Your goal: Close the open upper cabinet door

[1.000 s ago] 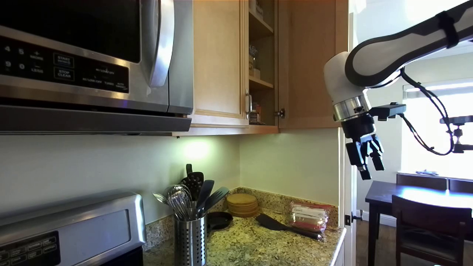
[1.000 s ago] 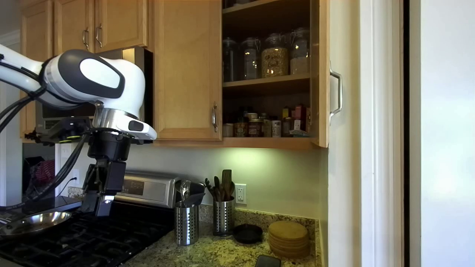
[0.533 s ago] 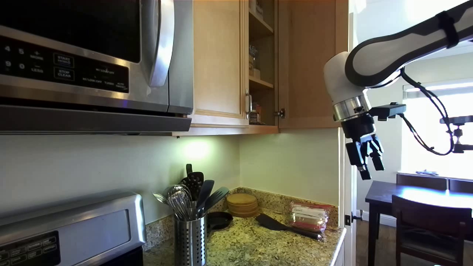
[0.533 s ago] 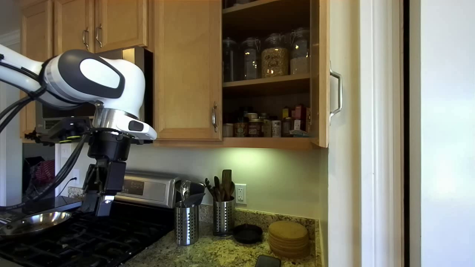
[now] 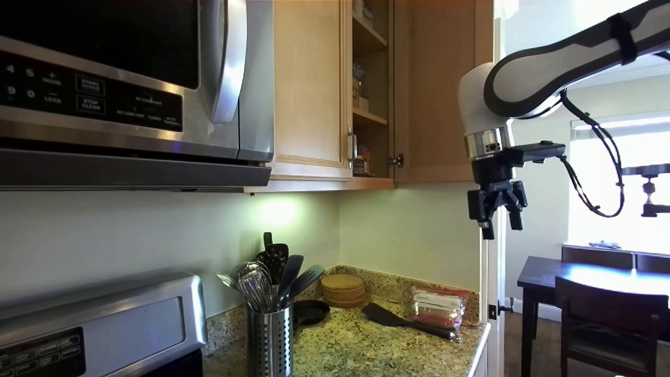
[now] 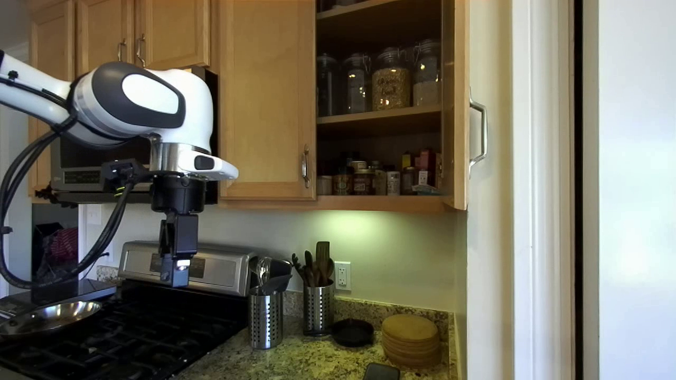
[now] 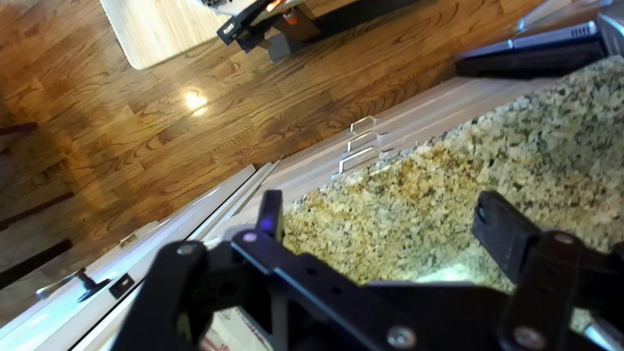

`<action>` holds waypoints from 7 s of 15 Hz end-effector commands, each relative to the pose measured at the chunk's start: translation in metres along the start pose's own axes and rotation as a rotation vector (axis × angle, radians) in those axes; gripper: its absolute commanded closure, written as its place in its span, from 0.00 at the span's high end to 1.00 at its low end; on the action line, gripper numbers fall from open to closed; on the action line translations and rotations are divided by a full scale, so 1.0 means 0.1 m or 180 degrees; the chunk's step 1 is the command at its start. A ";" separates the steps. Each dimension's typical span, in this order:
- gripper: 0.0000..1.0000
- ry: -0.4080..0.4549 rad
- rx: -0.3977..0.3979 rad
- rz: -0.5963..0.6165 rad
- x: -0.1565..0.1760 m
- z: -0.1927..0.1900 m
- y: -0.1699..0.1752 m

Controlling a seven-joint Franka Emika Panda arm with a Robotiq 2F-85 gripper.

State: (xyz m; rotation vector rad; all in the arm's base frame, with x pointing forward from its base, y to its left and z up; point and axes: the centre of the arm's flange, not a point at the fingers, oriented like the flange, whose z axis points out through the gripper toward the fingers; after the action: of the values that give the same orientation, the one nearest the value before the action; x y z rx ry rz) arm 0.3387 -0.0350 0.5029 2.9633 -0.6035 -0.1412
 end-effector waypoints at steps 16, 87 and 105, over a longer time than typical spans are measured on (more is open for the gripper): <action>1.00 0.1188 -0.0107 0.1157 0.53 -0.71 0.85; 1.00 0.1701 0.1200 -0.1638 0.65 -1.45 1.76; 0.33 0.2243 0.0583 -0.0231 1.29 -0.99 2.81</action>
State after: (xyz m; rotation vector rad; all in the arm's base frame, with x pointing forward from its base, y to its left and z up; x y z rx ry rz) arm 0.3404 -0.3284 0.6400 2.9386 -0.3346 0.8820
